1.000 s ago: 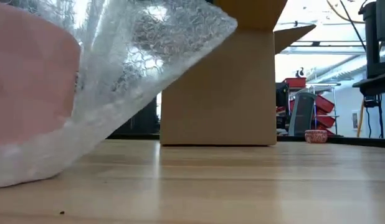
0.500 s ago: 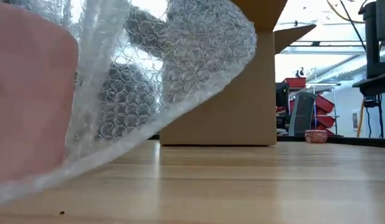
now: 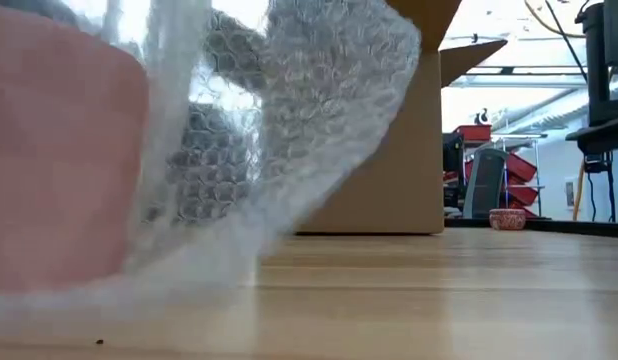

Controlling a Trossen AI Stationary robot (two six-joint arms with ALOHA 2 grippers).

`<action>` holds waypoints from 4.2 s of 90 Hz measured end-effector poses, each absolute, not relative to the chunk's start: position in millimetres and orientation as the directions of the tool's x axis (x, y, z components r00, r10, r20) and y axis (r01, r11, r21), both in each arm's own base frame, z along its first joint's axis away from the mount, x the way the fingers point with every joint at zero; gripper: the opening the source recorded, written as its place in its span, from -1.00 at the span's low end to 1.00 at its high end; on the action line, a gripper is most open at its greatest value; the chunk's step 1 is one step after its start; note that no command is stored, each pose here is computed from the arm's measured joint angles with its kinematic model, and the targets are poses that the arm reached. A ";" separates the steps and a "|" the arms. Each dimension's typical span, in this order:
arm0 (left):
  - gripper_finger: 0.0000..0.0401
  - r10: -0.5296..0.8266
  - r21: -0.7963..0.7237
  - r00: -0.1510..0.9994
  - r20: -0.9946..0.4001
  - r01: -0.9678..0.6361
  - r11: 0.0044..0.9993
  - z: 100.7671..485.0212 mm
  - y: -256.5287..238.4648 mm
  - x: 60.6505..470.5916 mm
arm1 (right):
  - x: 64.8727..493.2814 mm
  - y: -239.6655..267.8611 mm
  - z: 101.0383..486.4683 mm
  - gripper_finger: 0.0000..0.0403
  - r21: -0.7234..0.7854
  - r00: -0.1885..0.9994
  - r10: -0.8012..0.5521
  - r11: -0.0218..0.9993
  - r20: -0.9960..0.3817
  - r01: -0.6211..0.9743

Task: Wrap mug
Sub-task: Wrap the pink mug with bubble wrap

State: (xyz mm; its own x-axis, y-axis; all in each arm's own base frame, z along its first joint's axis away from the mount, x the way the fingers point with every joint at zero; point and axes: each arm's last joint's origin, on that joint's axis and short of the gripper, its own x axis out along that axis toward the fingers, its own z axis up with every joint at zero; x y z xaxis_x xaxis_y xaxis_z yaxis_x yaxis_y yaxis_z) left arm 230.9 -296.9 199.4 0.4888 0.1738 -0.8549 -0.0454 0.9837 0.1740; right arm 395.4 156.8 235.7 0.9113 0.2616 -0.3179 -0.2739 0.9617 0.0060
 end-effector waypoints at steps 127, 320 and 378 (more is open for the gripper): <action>-0.07 0.222 0.198 0.507 -0.833 -0.102 0.975 199.6 -273.1 264.9 | 407.8 170.9 203.8 -0.20 0.314 0.907 0.306 0.925 -0.289 -0.212; -0.07 0.185 0.175 0.397 -0.899 -0.063 0.983 233.5 -221.6 290.7 | 407.3 160.5 209.4 0.17 0.214 0.867 0.385 0.919 -0.317 -0.330; -0.07 0.177 0.181 0.415 -0.893 -0.028 0.983 233.9 -222.4 292.8 | 363.1 164.3 229.6 0.17 0.050 0.806 0.105 0.994 -0.583 -0.093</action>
State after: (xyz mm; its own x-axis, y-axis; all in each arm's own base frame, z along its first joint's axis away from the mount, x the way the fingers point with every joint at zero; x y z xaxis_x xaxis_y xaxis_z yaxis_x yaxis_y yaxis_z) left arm 292.8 -222.4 233.9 0.4150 0.1766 -0.8925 -0.0282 0.9830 0.1814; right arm 363.1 164.3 229.6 0.8058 0.1047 -0.5829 -0.0928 0.9944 0.0503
